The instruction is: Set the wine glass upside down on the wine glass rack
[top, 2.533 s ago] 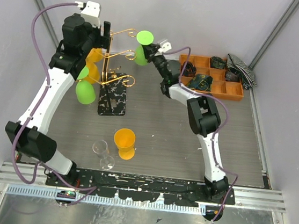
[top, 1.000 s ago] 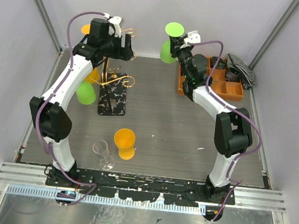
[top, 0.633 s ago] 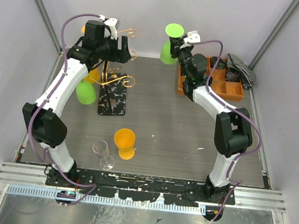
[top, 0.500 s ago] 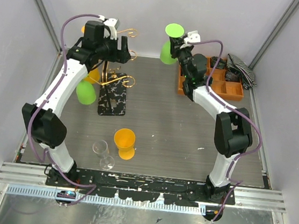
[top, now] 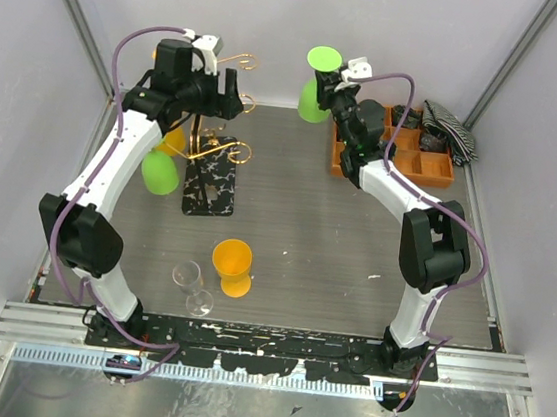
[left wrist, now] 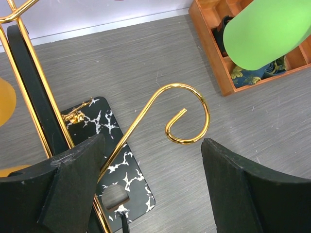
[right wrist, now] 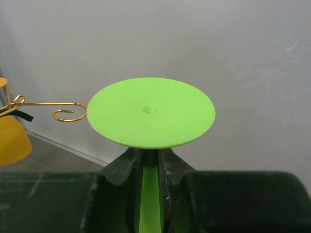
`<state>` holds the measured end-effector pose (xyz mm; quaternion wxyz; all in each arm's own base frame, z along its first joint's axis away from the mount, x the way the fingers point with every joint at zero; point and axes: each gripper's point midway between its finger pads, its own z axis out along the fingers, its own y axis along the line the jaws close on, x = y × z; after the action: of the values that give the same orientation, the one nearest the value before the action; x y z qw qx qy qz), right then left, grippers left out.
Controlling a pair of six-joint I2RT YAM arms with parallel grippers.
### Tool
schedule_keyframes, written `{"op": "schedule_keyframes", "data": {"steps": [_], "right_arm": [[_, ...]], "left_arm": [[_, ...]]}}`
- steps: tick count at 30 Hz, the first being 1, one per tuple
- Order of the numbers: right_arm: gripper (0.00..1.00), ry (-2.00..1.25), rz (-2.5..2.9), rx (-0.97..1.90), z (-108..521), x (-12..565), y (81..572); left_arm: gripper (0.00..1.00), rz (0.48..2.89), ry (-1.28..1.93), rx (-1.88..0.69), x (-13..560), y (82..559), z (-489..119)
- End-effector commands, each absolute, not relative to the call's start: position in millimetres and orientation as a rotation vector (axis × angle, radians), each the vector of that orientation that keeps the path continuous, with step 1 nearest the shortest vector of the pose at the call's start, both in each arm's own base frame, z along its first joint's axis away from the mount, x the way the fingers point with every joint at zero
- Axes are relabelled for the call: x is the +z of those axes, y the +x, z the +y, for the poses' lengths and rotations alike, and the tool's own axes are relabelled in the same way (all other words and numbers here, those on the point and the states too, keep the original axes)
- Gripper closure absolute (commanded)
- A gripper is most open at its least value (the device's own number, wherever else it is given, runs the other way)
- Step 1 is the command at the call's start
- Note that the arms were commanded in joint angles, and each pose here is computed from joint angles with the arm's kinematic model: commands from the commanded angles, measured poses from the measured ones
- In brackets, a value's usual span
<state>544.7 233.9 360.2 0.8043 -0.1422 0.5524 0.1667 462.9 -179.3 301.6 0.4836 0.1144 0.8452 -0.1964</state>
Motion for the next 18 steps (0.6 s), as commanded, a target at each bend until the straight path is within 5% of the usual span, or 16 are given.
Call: {"op": "schedule_keyframes", "data": {"steps": [1,18], "right_arm": [[0.99,-0.271,1.085,0.353,222,414,528],[1.00,-0.275,1.130,0.350,217,417,523]], "left_arm": [[0.13,2.297,0.290,-0.534,265,416,-180],[0.13,2.391,0.286,-0.478,263,390,-164]]}}
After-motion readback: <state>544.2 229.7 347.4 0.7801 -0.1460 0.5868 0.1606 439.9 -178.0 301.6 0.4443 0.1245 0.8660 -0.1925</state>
